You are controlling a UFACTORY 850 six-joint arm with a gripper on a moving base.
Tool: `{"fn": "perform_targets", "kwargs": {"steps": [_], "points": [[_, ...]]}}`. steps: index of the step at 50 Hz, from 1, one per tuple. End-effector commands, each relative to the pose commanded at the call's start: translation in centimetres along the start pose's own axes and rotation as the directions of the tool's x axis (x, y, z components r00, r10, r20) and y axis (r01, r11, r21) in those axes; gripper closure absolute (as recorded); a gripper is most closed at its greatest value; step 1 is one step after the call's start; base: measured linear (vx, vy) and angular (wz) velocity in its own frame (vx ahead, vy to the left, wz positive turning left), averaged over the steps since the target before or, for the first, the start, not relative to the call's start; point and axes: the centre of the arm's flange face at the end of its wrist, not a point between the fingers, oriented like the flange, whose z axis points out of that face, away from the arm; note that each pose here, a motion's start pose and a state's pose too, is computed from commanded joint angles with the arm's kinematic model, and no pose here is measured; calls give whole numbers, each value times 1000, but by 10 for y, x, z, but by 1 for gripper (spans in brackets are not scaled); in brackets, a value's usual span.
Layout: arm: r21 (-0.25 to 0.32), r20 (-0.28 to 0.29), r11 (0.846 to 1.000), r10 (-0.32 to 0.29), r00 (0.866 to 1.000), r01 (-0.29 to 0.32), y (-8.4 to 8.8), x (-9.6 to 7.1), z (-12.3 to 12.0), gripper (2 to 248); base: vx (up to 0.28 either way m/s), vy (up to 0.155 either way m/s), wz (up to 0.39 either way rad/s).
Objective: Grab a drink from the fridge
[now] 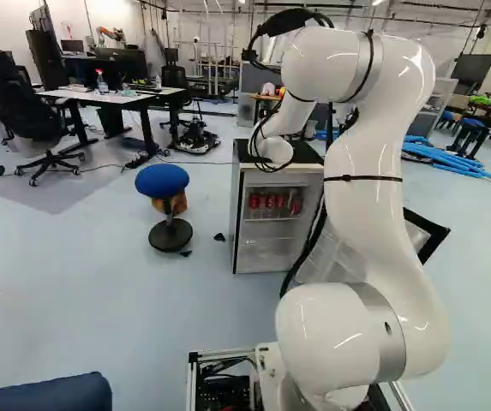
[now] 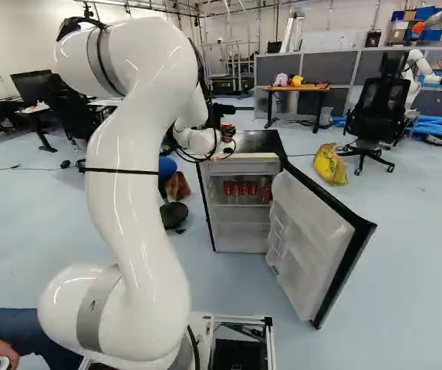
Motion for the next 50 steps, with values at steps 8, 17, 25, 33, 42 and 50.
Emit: {"fn": "perform_targets", "kwargs": {"steps": [8, 17, 25, 33, 42, 50], "points": [[-2, 11, 1000, 2, 1000, -2, 1, -2, 13, 152, 0, 0, 0], [-1, 6, 1000, 0, 1000, 0, 1, -3, 28, 152, 0, 0, 0], [7, 1, 1000, -6, 1000, 6, 0, -3, 39, 152, 0, 0, 0], [17, 0, 1000, -14, 1000, 14, -2, -5, 50, 152, 0, 0, 0], [29, 14, 999, -25, 1000, 25, -4, -6, 55, 152, 0, 0, 0], [35, 26, 999, -32, 999, 31, -4, -8, 55, 152, 0, 0, 0]]}}
